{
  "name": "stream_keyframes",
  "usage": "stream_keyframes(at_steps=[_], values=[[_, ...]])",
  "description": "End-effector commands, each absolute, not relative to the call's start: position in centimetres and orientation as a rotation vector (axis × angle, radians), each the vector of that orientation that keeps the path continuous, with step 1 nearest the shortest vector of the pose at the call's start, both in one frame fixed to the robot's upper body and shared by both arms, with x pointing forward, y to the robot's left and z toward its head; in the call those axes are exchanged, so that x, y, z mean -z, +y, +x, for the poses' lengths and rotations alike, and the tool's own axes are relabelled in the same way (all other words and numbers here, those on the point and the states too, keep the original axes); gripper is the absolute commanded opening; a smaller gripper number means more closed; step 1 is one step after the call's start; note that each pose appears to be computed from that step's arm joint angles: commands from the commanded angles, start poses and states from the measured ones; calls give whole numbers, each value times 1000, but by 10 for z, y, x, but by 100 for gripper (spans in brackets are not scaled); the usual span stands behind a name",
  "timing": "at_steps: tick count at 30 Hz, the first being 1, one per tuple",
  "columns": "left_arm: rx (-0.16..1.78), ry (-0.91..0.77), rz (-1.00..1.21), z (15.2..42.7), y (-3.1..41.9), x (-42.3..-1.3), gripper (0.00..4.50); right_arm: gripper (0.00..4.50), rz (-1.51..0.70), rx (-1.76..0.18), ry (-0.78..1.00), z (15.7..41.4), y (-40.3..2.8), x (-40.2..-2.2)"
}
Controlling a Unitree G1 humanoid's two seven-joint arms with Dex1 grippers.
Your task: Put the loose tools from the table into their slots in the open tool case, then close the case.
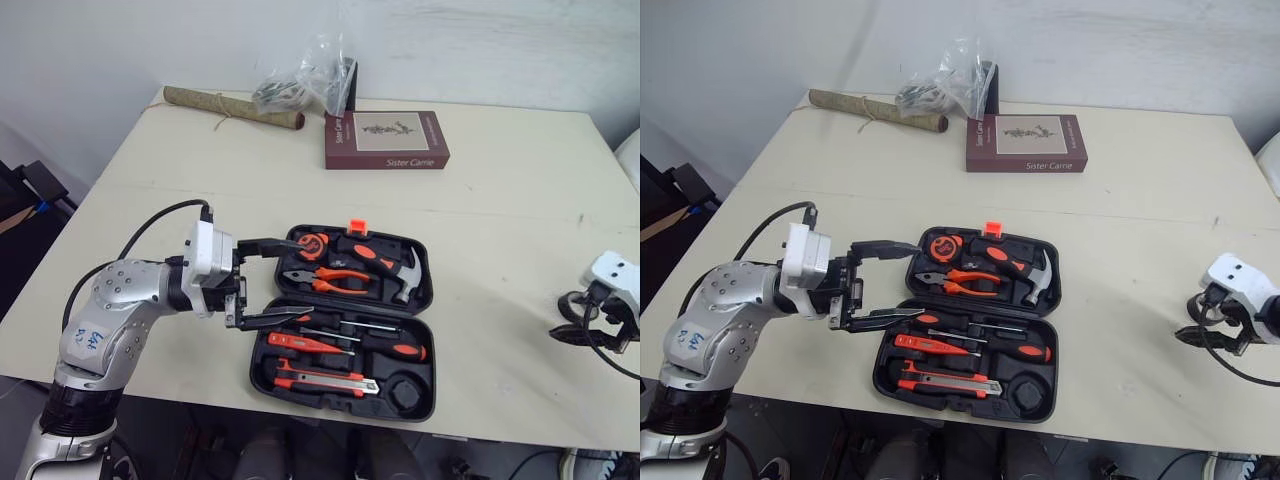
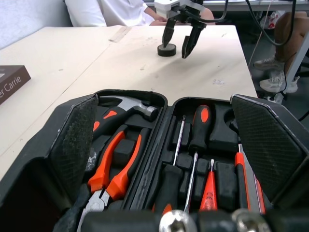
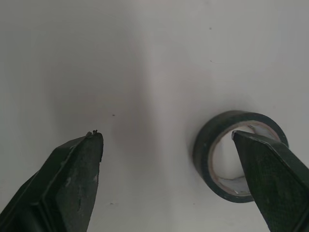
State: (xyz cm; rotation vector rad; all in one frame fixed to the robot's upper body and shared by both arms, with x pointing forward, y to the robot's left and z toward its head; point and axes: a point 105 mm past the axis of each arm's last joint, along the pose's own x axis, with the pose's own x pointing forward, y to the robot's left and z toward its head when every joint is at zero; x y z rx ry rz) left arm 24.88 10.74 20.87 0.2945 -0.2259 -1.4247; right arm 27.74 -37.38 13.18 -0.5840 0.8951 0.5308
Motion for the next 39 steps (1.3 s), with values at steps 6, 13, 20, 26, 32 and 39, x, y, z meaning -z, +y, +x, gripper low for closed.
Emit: stream_keyframes(at_steps=[6,13,20,26,32,39], values=[[1490,-278,338,231,100,-216,450,396,-571,-475,984,290,-379,-131],[1502,-270,333,229,100,-216,450,45,-568,-492,992,294,-376,-141],[1570,-252,328,216,111,-214,450,2,-693,-858,767,302,-294,-199],[1537,-197,384,223,123,-208,450,2,-691,-1355,674,256,-192,-205],[1545,-169,391,222,122,-202,450,2,-692,-1714,659,201,-141,-186],[1555,-138,391,214,122,-196,450,2,-695,-1805,737,180,-141,-154]])
